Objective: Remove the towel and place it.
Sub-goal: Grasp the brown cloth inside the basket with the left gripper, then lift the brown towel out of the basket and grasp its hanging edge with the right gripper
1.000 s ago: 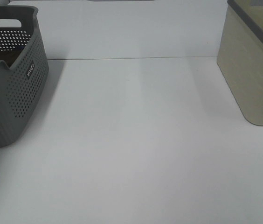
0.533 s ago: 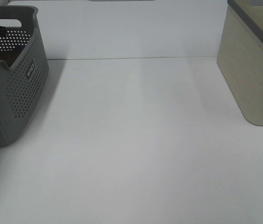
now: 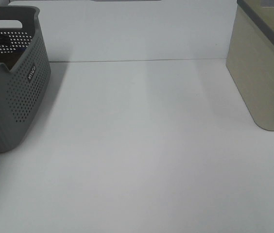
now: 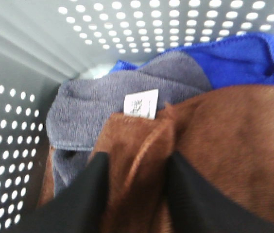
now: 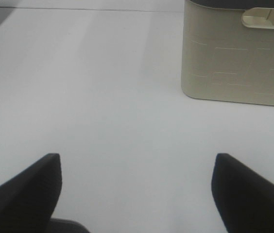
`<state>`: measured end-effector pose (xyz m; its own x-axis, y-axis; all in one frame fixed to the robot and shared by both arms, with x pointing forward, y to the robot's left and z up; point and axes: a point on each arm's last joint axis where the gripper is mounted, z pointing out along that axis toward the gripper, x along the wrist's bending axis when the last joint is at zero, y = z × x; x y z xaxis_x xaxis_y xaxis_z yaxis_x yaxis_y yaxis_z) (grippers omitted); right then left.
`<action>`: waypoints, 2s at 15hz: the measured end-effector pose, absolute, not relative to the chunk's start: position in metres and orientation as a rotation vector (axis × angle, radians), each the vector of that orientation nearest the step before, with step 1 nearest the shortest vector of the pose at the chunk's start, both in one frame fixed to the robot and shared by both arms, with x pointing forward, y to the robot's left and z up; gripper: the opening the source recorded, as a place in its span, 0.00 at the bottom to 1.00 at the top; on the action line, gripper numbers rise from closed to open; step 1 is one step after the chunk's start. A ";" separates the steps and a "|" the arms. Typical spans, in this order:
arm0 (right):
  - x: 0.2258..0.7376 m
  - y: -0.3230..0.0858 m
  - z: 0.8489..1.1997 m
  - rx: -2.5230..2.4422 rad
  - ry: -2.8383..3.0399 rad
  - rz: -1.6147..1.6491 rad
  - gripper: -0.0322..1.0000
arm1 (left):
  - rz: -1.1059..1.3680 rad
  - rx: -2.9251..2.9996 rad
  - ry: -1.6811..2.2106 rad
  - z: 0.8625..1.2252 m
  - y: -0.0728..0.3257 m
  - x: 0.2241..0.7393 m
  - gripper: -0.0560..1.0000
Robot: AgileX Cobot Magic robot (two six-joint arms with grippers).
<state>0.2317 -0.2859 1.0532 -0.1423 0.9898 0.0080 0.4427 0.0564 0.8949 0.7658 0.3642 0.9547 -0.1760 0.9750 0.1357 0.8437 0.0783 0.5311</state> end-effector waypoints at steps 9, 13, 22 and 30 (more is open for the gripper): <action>0.232 -0.286 1.053 1.452 1.667 1.040 0.80 | 0.808 1.808 2.039 0.989 0.364 0.762 0.05; 0.232 -0.286 1.053 1.452 1.667 1.040 0.80 | 0.852 1.718 1.970 1.041 0.360 0.750 0.05; 0.232 -0.286 1.053 1.452 1.667 1.040 0.80 | 0.965 1.625 1.527 1.193 0.307 0.688 0.05; 0.232 -0.286 1.053 1.452 1.667 1.040 0.79 | 0.843 1.761 1.087 1.264 0.212 0.611 0.05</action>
<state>0.2317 -0.2859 1.0532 -0.1423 0.9898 0.0080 0.4427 0.0564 0.8949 0.6111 0.2124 1.2642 0.3875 0.9167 0.0974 0.3219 -0.2335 0.9175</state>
